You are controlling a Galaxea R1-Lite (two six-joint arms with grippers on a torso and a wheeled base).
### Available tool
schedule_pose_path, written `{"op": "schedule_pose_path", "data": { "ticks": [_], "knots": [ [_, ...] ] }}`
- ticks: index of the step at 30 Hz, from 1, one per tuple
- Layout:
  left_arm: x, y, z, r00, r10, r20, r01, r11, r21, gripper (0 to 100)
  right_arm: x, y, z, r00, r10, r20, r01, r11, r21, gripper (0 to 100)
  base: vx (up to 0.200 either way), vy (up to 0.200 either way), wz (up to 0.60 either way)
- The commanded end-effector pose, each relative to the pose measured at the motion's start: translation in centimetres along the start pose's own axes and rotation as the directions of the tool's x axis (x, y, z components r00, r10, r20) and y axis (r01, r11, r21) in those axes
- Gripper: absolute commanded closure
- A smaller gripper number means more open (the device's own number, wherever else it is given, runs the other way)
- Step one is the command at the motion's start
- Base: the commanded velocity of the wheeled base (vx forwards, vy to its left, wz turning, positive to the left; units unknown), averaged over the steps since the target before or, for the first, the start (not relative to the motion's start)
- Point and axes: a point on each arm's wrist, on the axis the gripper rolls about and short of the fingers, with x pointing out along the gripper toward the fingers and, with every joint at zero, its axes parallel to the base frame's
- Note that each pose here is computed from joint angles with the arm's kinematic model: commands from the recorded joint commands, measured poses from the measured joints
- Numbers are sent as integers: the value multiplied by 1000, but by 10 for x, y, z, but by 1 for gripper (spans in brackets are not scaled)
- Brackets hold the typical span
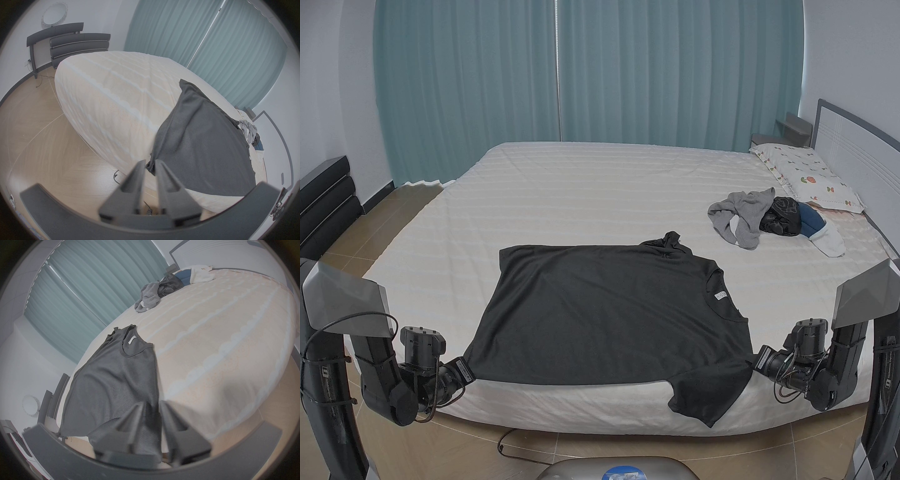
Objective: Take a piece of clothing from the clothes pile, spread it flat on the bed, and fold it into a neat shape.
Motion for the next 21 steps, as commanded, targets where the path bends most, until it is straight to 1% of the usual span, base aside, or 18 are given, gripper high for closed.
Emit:
{"op": "schedule_pose_path", "data": {
  "ticks": [1, 2, 5, 10, 11, 13, 15, 16, 17, 21],
  "knots": [
    [2, -1, 0, 1000, -7, -3, 7, 1000, -1, 0, 0, 0, -1, 1000, 5, -5, -5, 1000, -3, 0, 0, 0, 0],
    [1, -1, 1, 1000, -13, 0, 13, 1000, -4, 0, 0, 1, -1, 1000, 8, -3, -8, 1000, -3, 0, 0, 0, 0],
    [0, -3, 5, 999, -34, 8, 34, 999, -11, 0, -5, 5, 10, 998, 37, 47, -37, 999, 7, 0, 0, 0, 0],
    [-8, -7, 18, 996, -63, 60, 65, 998, -24, 0, -18, 10, 22, 993, 63, 101, -65, 998, 15, 0, 0, 0, 0],
    [-10, -8, 20, 995, -68, 68, 69, 997, -27, 0, -20, 12, 25, 991, 69, 113, -73, 997, 24, 0, 0, 0, 0],
    [-13, -9, 24, 993, -76, 86, 79, 996, -33, 0, -26, 18, 32, 985, 92, 145, -103, 992, 70, 0, 0, 0, 0],
    [-14, -9, 25, 993, -78, 88, 81, 996, -33, 0, -27, 20, 33, 984, 97, 149, -109, 991, 76, 0, 0, 0, 0],
    [-17, -10, 28, 991, -90, 102, 95, 994, -47, 0, -33, 27, 37, 978, 129, 166, -151, 981, 124, 0, 0, 0, 0],
    [-18, -11, 29, 990, -92, 106, 98, 994, -55, 0, -34, 28, 38, 977, 137, 166, -160, 978, 137, 0, 0, 0, 0],
    [-16, -13, 32, 988, -98, 120, 109, 990, -86, 0, -33, 32, 32, 979, 145, 144, -165, 977, 136, 0, 0, 0, 0]
  ]
}}
